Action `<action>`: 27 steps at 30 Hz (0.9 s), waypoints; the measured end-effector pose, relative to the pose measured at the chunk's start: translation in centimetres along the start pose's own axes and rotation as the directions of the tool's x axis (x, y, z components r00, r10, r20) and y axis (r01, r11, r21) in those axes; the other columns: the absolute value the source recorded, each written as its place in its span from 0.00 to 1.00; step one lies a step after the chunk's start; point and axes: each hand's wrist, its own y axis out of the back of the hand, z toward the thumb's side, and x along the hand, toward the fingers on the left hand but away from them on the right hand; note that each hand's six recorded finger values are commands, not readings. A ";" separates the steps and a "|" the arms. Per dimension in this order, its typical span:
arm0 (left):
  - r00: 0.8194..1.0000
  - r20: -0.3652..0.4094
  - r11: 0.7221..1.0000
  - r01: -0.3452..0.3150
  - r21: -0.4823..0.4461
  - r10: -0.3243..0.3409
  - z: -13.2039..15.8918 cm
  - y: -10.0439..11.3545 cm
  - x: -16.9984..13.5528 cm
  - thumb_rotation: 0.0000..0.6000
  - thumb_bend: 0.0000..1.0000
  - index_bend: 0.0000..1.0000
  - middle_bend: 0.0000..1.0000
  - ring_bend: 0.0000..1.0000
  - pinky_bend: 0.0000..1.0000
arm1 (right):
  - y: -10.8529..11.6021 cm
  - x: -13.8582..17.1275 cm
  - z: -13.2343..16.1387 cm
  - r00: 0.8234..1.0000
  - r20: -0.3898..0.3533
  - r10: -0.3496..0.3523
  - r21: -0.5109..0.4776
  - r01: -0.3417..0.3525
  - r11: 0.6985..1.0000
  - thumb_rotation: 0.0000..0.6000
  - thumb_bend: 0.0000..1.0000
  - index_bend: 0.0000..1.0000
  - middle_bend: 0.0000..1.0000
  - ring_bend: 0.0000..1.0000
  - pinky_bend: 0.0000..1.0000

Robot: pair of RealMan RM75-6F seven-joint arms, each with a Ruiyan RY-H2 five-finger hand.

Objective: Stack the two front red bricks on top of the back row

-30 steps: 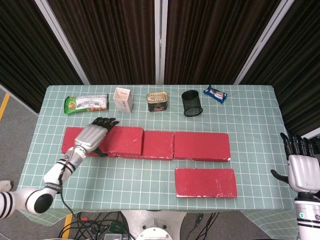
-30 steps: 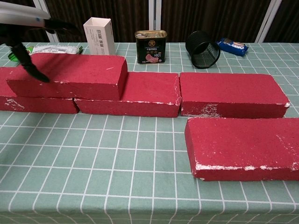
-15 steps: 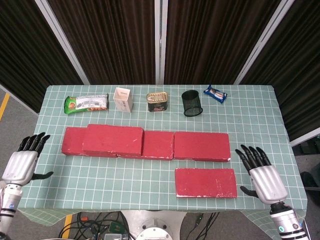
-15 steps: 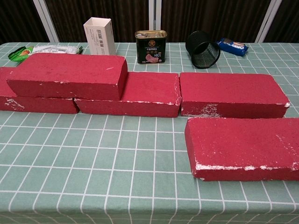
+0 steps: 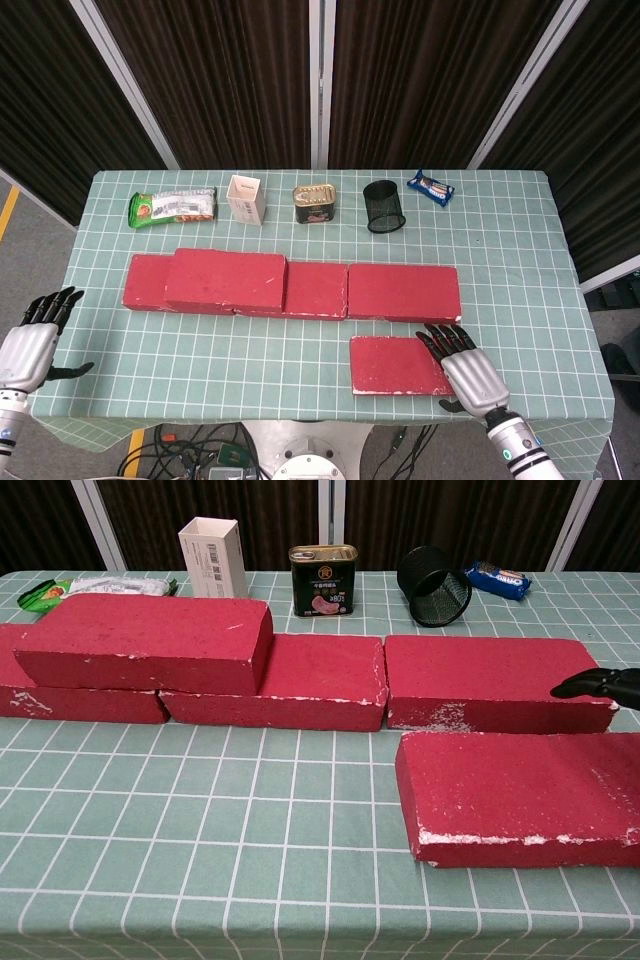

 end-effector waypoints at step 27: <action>0.999 -0.008 0.998 0.052 -0.037 -0.053 -1.2 -0.9 0.3 1.00 0.00 0.00 0.00 0.00 0.00 | -3.4 -3.4 0.4 0.998 0.024 0.064 -0.072 -0.063 0.995 1.00 0.00 0.00 0.02 0.00 0.00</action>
